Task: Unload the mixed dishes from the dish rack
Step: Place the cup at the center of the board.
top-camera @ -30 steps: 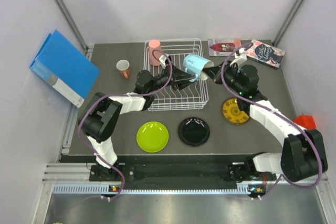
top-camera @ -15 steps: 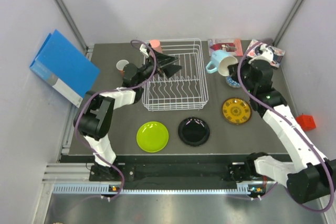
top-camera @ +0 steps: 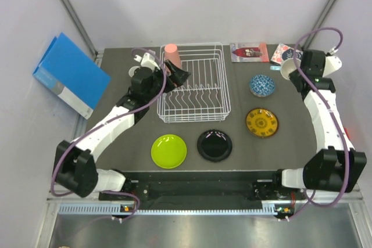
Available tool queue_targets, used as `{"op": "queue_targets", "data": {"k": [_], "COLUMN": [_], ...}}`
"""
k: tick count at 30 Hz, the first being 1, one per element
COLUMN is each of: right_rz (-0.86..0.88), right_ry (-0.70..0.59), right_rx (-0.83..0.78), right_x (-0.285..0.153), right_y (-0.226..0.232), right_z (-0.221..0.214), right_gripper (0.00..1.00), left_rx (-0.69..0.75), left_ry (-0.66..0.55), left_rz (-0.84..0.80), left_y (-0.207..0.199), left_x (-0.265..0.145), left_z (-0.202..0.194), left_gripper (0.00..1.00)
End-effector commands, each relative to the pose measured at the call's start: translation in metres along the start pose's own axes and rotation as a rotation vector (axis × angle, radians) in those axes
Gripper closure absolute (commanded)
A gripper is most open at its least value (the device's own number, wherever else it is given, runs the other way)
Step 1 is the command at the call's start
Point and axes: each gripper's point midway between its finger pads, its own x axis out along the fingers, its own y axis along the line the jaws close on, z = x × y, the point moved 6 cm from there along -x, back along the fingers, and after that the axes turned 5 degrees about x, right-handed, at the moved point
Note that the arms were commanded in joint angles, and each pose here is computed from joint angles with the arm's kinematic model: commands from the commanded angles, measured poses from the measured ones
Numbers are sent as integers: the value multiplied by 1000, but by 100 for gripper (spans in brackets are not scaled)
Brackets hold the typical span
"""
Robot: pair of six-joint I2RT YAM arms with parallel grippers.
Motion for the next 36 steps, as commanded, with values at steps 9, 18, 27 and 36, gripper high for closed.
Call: {"op": "queue_targets", "data": {"k": [9,18,27,36], "right_rz": [-120,-213,-314,-330], "right_ry": [50,139,234,290], "right_rx": [93,146,99,60], "right_x": [58,91,121,136], "right_y": [-10,-30,-33,-41], "right_z": [16,4,-1,-16], "right_gripper": [100,100,100,96], "left_rx": [162,134,109,108], "left_ry": [-53,-2,55,82], "left_rz": [454,488,500,497], "left_y": [44,51,56,58], "left_x": [-65,-75,-71,-71], "left_z": [5,-11,-23,-30], "left_gripper": [1,1,1,1]}}
